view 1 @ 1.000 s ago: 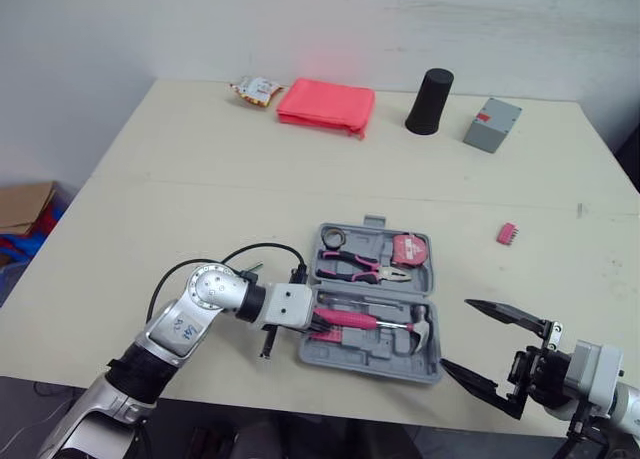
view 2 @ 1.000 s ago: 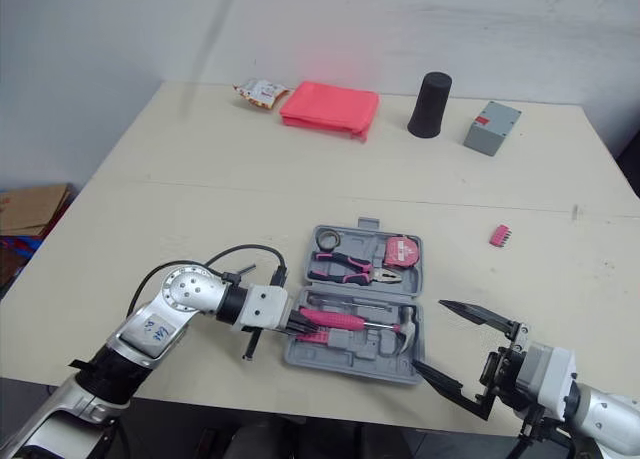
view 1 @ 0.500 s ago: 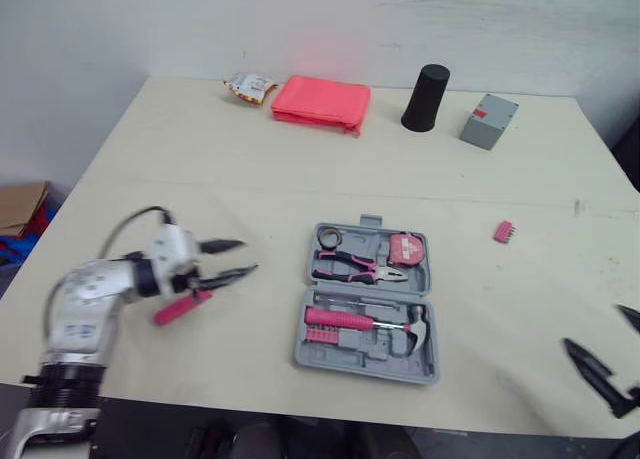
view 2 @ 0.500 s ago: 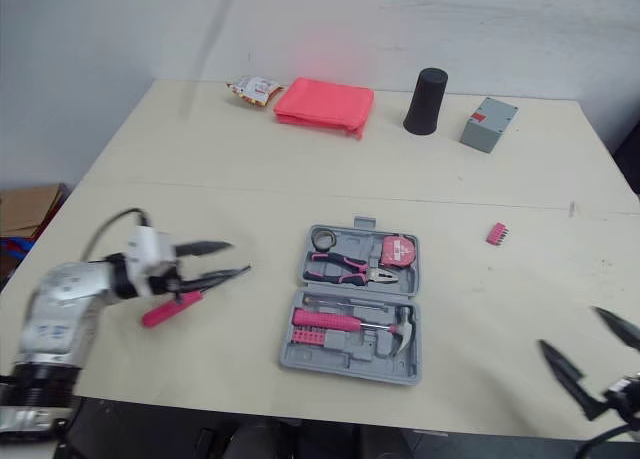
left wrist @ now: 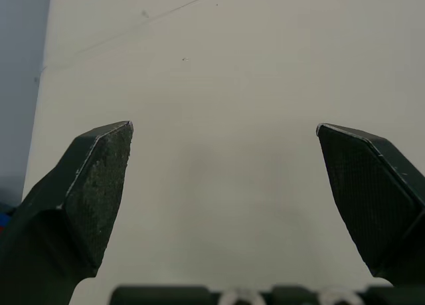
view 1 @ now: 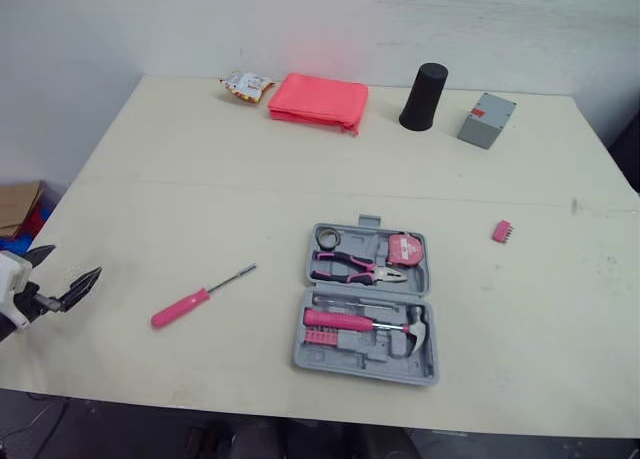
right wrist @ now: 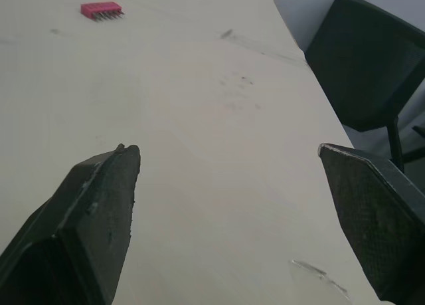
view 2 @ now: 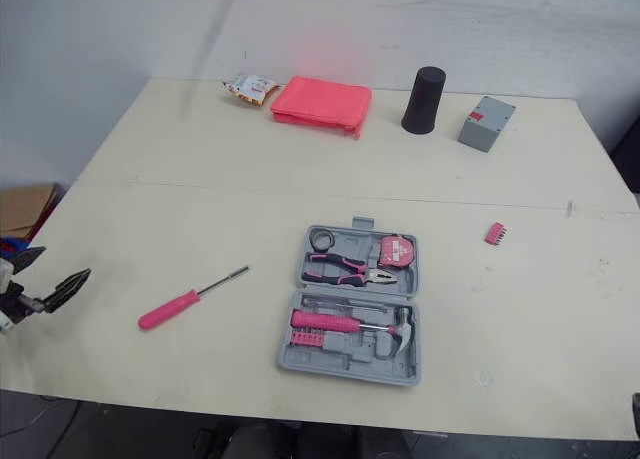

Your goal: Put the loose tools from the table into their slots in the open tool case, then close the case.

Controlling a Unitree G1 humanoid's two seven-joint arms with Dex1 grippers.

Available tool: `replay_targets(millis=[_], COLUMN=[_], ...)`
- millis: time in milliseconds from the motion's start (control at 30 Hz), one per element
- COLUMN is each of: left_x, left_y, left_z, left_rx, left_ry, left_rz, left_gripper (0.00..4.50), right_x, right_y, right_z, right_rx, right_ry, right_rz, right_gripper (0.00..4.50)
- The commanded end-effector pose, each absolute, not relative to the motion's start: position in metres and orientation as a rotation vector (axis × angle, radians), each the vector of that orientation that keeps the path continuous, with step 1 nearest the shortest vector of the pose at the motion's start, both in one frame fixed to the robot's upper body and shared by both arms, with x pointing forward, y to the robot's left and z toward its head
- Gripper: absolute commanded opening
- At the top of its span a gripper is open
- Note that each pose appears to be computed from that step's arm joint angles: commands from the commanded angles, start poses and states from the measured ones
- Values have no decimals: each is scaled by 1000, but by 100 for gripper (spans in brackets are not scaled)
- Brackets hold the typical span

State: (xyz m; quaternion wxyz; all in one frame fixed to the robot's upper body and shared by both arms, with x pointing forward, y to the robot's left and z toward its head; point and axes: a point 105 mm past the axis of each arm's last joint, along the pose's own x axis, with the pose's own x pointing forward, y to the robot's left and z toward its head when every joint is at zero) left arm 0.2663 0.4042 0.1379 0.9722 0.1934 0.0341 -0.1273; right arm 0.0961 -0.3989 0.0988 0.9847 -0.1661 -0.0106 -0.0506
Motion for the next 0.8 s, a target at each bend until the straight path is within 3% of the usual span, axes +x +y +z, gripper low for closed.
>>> replay_targets(millis=[33, 100, 233, 433, 533, 800], left_x=[283, 291, 309, 302, 294, 278], left_y=[375, 353, 264, 183, 156, 106], left_z=[169, 181, 213, 227, 226, 227], left_rx=[384, 357, 352, 281, 274, 209], left_ry=[-59, -103, -200, -237, -227, -245], left_rz=[-344, -411, -705, -992, -1107, -1330], left_gripper=[448, 448, 448, 448, 448, 448], right_x=[126, 138, 194, 249, 268, 326], right_y=[-371, -358, -319, -293, -294, -294], right_z=[115, 120, 143, 151, 143, 132], right_rx=[-308, -288, -217, -128, -101, -12], right_ry=[-82, -100, -127, -39, 60, 103], right_rz=[4, 52, 102, 109, 63, -97], right_gripper=[450, 450, 450, 450, 450, 450])
